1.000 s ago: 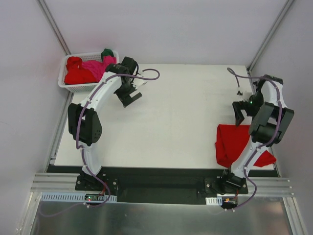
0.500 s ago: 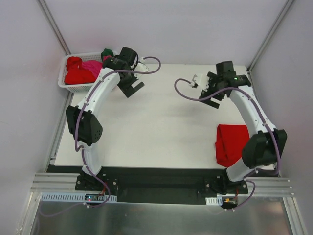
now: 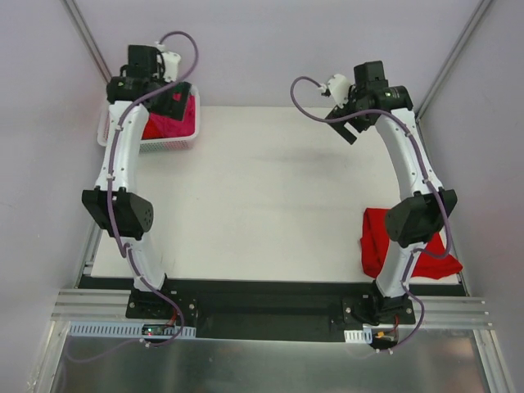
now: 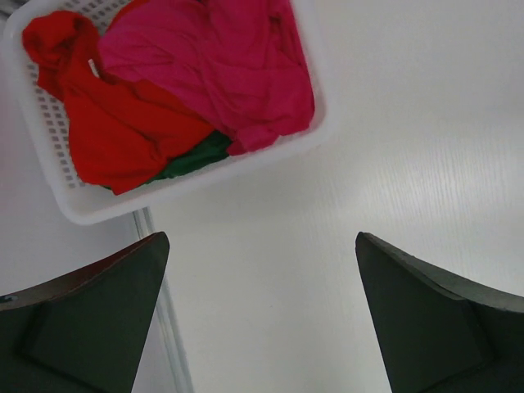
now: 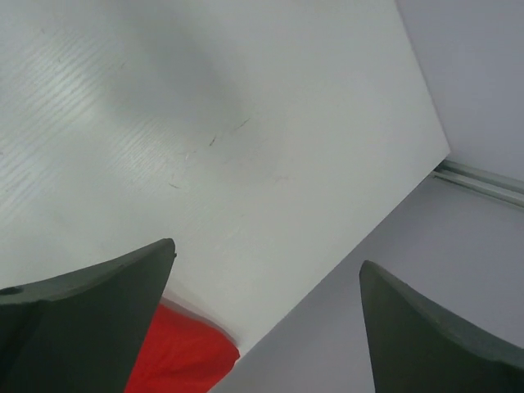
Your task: Fold and stack the t-shirts
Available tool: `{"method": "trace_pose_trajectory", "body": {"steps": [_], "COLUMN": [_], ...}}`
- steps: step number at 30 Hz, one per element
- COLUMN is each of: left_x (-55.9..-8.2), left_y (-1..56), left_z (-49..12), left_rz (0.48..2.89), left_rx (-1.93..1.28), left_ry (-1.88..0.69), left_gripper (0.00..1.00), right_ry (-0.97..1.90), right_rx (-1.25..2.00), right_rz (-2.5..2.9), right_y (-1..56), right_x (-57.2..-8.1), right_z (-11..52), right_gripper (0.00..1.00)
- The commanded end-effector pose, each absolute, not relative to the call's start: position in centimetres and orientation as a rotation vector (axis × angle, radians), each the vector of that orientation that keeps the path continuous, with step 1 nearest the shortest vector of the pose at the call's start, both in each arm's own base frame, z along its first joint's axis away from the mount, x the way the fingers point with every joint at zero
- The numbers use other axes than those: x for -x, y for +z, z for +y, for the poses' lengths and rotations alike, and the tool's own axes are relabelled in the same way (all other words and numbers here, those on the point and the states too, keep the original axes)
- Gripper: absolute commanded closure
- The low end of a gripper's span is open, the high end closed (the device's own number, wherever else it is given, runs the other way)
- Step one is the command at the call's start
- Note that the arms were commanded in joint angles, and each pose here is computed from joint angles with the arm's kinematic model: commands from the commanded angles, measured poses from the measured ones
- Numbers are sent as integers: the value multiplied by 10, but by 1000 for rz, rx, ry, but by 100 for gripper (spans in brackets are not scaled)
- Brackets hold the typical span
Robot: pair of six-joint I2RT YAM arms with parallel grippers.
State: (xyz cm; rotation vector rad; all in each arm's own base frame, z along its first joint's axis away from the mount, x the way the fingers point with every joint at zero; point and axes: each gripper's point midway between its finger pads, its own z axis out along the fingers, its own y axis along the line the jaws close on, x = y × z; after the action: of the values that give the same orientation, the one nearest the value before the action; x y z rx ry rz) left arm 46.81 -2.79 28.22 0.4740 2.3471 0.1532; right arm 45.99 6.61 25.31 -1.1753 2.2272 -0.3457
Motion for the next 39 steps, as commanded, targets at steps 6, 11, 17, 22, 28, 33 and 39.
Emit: {"method": "trace_pose_trajectory", "body": {"steps": [6, 11, 17, 22, 28, 33, 39], "left_x": [-447, -459, -459, -456, -446, -438, -437], "left_y": [294, 301, 304, 294, 278, 271, 279], "left_z": [-37, -38, -31, -25, -17, -19, -19], "left_rz": [2344, 2319, 2310, 2340, 2394, 2405, 2375], "left_rx": [-194, -191, -199, -179, -134, -126, -150], "left_ry": [-152, -148, -100, -63, -23, -38, -32], "left_gripper": [1, 1, 1, 1, 1, 1, 1], "right_ry": [-265, -308, -304, -322, -337, -342, -410], "right_rx": [835, 699, 632, 622, 656, 700, 762], "right_rz": [2417, 2427, 2467, 2498, 2561, 2542, 2479], "right_y": [250, 256, 247, 245, 241, 240, 245], "right_x": [-419, -419, -406, -401, -391, -385, -386], "right_z": [70, 64, 65, 69, 86, 102, 114], "right_gripper": [0, 0, 0, 0, 0, 0, 0]}}
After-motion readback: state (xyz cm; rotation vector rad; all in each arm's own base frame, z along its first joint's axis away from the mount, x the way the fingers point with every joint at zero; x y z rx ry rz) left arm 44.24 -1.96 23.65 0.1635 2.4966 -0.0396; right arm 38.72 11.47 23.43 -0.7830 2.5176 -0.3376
